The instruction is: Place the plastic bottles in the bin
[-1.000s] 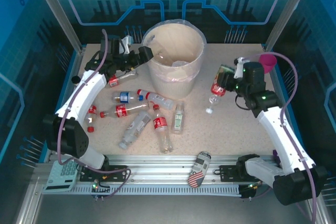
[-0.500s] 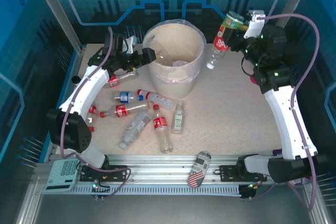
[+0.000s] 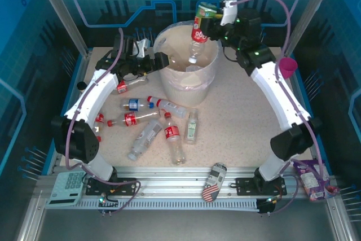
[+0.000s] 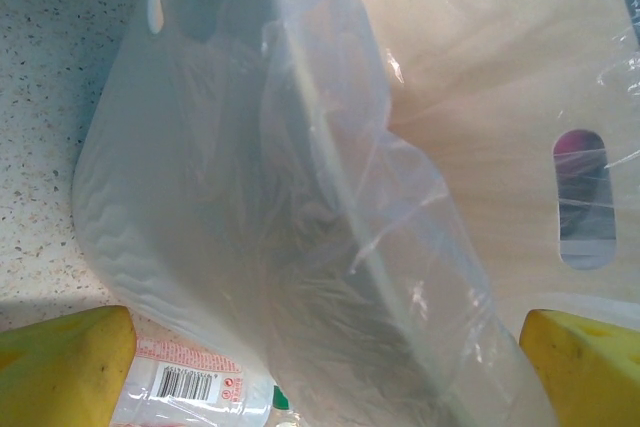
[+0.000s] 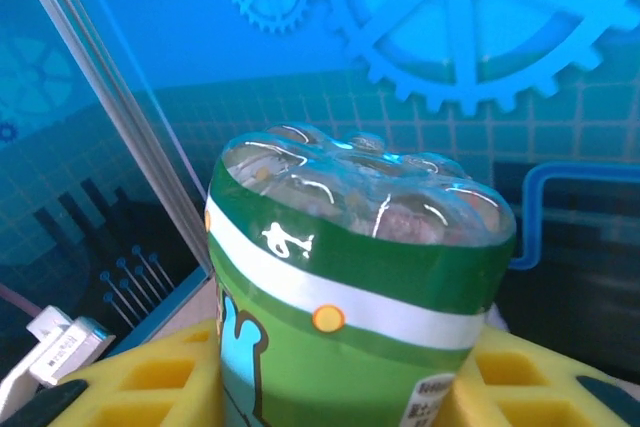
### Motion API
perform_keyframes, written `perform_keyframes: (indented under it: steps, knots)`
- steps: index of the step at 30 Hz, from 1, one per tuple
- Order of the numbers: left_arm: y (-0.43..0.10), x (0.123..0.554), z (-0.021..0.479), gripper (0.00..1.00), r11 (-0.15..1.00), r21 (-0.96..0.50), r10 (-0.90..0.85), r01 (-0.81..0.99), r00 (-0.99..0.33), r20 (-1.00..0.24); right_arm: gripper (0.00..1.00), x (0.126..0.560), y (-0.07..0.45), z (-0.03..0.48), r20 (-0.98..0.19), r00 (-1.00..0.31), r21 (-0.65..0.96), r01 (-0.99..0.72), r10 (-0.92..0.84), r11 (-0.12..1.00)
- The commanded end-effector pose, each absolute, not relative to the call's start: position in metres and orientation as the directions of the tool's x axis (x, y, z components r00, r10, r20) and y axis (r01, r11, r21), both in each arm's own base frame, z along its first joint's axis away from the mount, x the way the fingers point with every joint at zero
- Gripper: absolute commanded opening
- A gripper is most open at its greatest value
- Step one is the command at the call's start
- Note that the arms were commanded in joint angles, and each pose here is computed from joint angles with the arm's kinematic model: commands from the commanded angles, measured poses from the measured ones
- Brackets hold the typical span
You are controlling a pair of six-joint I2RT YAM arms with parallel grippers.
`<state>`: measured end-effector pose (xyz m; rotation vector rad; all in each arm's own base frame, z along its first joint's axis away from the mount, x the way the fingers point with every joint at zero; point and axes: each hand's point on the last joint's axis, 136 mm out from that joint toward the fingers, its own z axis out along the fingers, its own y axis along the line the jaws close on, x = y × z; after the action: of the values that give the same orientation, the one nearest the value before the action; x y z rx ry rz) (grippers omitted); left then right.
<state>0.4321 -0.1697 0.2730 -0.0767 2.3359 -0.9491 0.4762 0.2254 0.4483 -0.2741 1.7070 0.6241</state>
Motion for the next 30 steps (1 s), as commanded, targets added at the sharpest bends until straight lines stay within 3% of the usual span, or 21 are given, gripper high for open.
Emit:
perform_keyframes:
  steps: [1,16,25,30]
  knots:
    - [-0.175,0.423,0.258,0.99,0.751,-0.639,-0.223,0.165,-0.847,-0.482,0.38,0.483,0.247,0.435,-0.960,-0.261,0.232,-0.537,0.102,0.811]
    - [-0.174,0.424,0.258,0.99,0.763,-0.624,-0.214,0.167,-0.846,-0.488,0.38,0.501,0.297,0.283,-0.813,-0.518,0.102,-0.576,-0.266,0.811]
    - [-0.172,0.425,0.256,0.99,0.772,-0.615,-0.212,0.161,-0.847,-0.487,0.40,0.505,0.301,0.223,-0.711,-0.583,0.044,-0.594,-0.393,0.803]
    - [-0.172,0.425,0.254,0.99,0.774,-0.614,-0.213,0.156,-0.848,-0.485,0.45,0.505,0.299,0.201,-0.668,-0.609,0.035,-0.598,-0.426,0.801]
